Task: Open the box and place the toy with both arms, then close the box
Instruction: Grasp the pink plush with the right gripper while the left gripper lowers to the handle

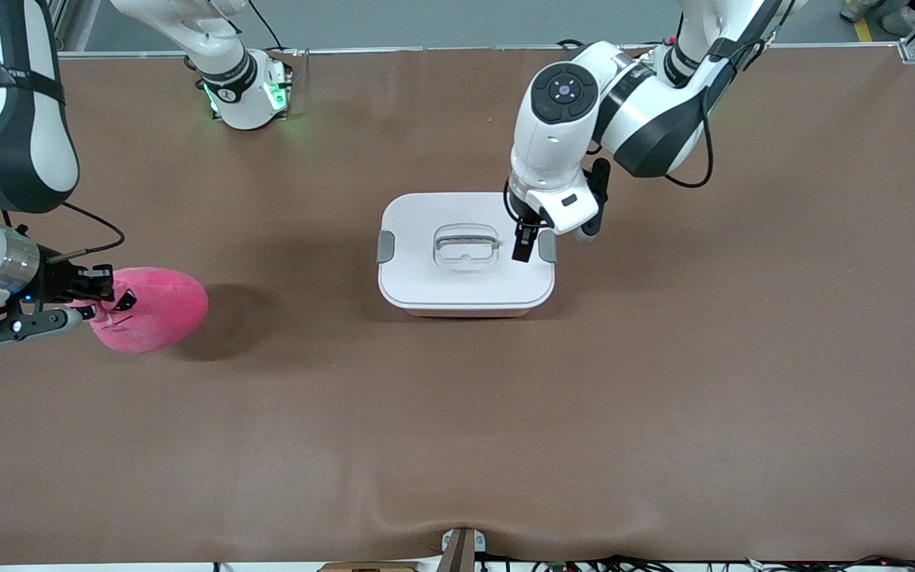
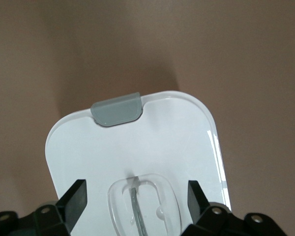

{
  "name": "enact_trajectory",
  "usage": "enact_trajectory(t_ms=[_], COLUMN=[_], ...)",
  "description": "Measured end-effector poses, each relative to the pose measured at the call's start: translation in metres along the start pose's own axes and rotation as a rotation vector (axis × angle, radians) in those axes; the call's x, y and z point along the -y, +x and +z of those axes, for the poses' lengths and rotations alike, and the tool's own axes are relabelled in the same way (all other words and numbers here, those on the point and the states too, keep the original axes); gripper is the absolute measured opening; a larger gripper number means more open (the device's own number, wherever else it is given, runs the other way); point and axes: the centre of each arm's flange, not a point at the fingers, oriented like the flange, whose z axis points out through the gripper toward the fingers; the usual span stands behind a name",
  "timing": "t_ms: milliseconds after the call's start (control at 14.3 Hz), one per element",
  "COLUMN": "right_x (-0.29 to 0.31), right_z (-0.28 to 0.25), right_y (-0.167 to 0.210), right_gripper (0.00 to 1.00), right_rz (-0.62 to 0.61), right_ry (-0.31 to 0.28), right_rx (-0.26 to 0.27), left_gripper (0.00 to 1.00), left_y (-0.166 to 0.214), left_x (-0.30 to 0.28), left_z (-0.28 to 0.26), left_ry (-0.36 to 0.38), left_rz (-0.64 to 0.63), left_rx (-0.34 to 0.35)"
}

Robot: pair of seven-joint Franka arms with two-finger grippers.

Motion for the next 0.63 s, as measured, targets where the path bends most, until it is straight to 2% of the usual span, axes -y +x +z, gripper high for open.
enact_trajectory(t_ms=[279, 629], right_x=[0.025, 0.083], right_z=[-0.024, -0.052], right_y=[0.005, 0.016], right_gripper=[0.06, 0.06], right_rz=[-0.041, -0.137], right_ry=[0.000, -0.014], right_rx=[0.007, -0.017], left_gripper=[0.96, 0.97], left_y=[-0.001, -0.007], left_x=[-0.006, -0.013], left_z=[0.002, 0.002], left_ry=[0.003, 0.001], left_rz=[-0.043, -0.075], left_rx=[0.009, 0.026])
